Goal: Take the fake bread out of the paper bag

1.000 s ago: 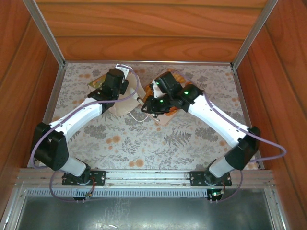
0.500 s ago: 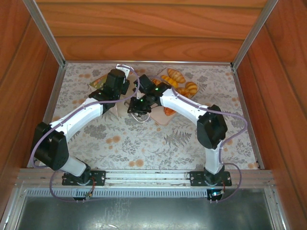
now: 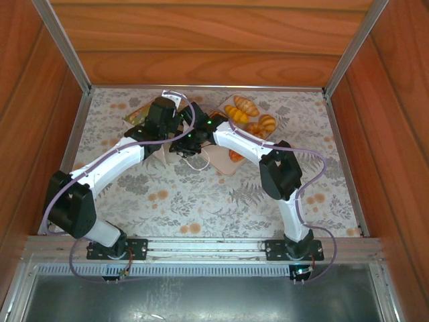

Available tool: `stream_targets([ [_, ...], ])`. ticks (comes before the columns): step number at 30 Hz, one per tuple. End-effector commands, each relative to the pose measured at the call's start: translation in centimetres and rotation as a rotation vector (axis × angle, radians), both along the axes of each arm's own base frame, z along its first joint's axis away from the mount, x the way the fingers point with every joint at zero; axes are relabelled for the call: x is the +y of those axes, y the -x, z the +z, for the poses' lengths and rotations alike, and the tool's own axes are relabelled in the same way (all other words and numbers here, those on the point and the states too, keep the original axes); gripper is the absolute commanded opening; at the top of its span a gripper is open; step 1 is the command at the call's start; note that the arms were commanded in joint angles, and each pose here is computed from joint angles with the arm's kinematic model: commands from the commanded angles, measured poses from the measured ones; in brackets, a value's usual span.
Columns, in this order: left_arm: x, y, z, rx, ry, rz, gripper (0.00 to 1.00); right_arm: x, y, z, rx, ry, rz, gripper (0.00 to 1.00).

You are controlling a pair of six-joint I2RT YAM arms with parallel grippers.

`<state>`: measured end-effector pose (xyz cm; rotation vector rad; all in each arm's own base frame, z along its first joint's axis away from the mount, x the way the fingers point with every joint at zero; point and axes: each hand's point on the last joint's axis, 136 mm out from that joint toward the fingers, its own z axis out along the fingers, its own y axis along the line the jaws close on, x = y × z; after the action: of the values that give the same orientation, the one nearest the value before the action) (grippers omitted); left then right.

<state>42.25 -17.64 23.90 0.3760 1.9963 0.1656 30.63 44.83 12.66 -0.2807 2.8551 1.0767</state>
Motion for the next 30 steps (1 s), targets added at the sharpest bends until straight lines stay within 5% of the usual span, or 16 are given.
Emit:
stream_targets([
  [1, -1.1, -0.4, 2.2, -0.048, 0.062, -0.013, 0.00, 1.5, 1.1, 0.0, 0.035, -0.052, 0.041, 0.36],
  [15, -0.7, -0.4, 4.0, -0.085, 0.078, 0.006, 0.00, -0.2, 2.6, 0.3, 0.032, -0.071, 0.021, 0.35],
  [30, -1.2, 3.6, 2.7, -0.057, 0.099, -0.158, 0.00, -1.4, -1.5, -0.1, 0.012, -0.066, -0.153, 0.40],
])
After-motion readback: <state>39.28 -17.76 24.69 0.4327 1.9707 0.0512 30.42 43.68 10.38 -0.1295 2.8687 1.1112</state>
